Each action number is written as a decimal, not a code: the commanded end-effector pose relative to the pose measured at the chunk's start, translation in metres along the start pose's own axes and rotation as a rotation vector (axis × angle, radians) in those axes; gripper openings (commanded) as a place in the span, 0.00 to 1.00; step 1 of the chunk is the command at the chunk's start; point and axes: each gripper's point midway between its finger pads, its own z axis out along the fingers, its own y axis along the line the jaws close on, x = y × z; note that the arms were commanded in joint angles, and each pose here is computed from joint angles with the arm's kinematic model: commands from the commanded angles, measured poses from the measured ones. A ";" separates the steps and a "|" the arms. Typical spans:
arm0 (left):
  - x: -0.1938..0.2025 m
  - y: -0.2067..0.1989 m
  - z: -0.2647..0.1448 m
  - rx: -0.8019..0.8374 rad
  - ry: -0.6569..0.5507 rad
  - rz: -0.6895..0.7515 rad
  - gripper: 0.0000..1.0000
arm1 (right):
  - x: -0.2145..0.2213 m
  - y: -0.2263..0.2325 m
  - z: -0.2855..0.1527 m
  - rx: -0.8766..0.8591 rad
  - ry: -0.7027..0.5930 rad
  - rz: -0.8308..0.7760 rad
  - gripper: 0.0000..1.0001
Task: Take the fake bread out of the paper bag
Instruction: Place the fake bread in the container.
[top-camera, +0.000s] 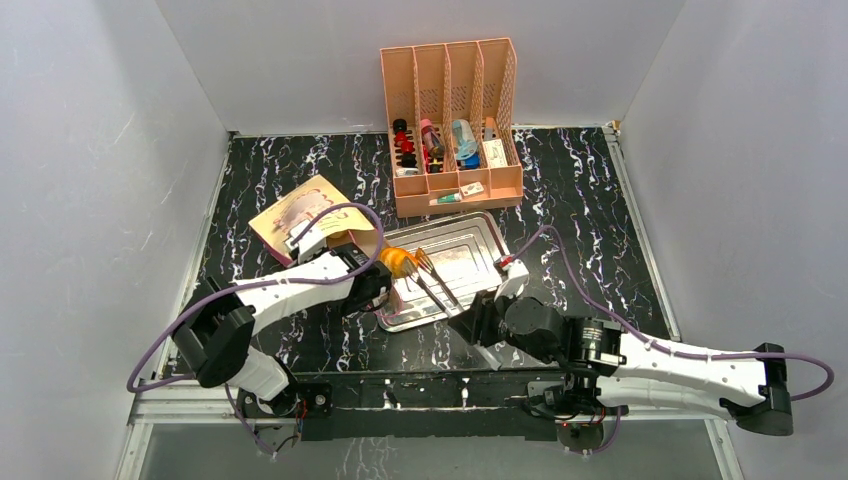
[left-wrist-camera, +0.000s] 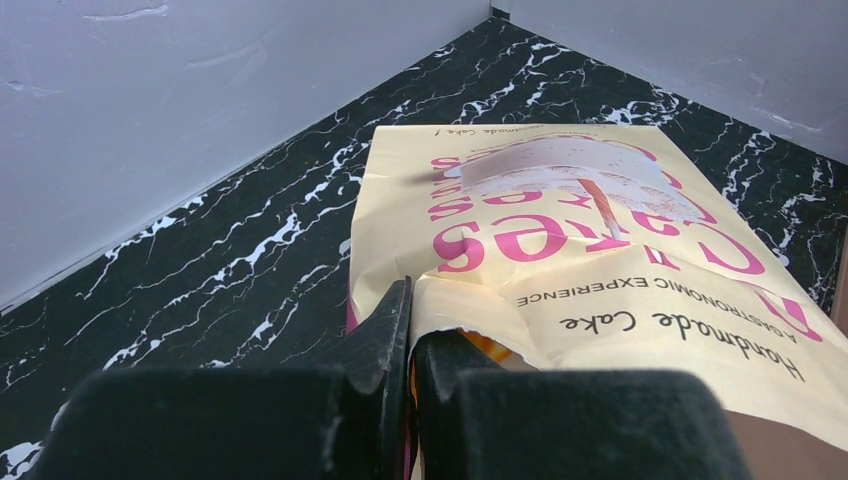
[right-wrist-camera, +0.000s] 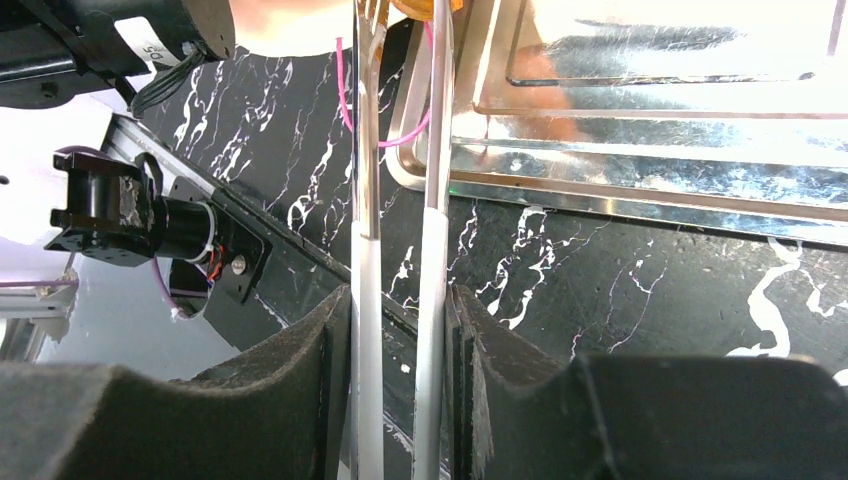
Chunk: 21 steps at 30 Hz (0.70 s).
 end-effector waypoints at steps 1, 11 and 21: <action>-0.011 -0.004 0.006 0.006 -0.044 -0.212 0.00 | -0.028 0.008 -0.006 -0.012 -0.105 0.062 0.00; -0.010 0.010 0.010 -0.012 -0.049 -0.201 0.00 | -0.001 -0.010 0.005 0.018 -0.074 0.103 0.00; -0.015 0.023 0.013 -0.024 -0.057 -0.210 0.00 | 0.023 -0.029 0.011 0.048 -0.045 0.134 0.00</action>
